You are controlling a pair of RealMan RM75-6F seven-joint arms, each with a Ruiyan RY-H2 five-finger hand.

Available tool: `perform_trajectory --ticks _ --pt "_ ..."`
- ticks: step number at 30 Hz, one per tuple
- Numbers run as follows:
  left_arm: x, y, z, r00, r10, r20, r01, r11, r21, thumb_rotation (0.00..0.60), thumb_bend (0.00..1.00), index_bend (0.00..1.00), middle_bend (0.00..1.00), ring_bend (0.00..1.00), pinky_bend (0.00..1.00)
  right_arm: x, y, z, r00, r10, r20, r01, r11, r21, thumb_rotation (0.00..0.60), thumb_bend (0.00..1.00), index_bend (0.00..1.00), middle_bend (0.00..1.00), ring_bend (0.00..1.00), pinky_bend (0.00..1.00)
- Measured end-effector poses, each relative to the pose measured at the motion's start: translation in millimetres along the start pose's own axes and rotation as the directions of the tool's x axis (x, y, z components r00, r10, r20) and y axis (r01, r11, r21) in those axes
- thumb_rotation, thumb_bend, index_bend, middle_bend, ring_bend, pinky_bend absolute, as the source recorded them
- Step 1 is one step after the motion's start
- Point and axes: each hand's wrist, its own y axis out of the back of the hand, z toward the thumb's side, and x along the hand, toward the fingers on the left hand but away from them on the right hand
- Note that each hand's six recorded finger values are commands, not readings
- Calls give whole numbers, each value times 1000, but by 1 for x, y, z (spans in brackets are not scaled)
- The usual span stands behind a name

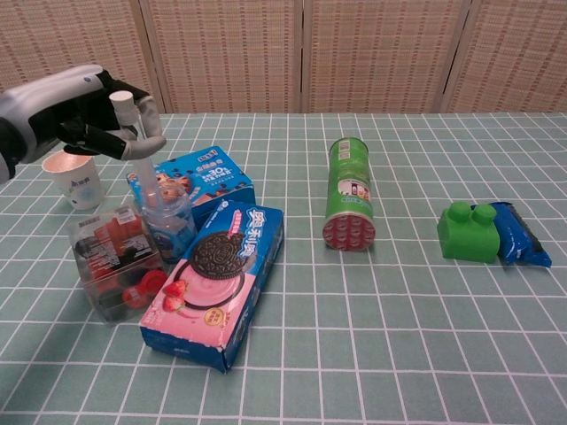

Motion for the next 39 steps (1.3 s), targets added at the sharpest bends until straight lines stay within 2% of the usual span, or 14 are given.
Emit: perform_trajectory --ticks 12,15,17,19,23,29,39 --pt "0 -9 -15 1000 -10 -23 10 1000 2 600 495 686 1000 1000 1000 0 0 0 1000 1 2 -1 1000 1 600 165 296 362 288 374" --pt "0 -11 -17 1000 -16 -23 17 1000 8 600 490 646 1000 1000 1000 -1 -1 0 1000 2 3 -2 1000 2 600 165 296 362 288 374" --pt "-1 -12 -19 999 -26 -22 27 999 18 600 398 528 1000 1000 1000 -1 -1 0 1000 3 3 -3 1000 2 600 165 296 362 288 374" --pt "-2 -13 -20 999 -35 -23 36 999 24 600 259 416 1000 1000 1000 -1 -1 0 1000 4 3 -4 1000 3 600 165 296 362 288 374" --pt "-5 -13 -23 998 -52 -30 53 998 30 600 88 308 1000 1000 1000 -1 -2 0 1000 6 3 -6 1000 5 600 165 296 362 288 374" --pt "-11 -10 -25 997 -60 -49 62 998 35 600 45 270 1000 1000 1000 -2 -4 1 1000 11 3 -11 1000 10 600 165 296 362 288 374" --pt "-33 7 -33 995 -55 -86 59 997 50 600 42 269 1000 1000 1000 -3 -6 2 1000 18 7 -18 1000 21 600 165 296 362 288 374"
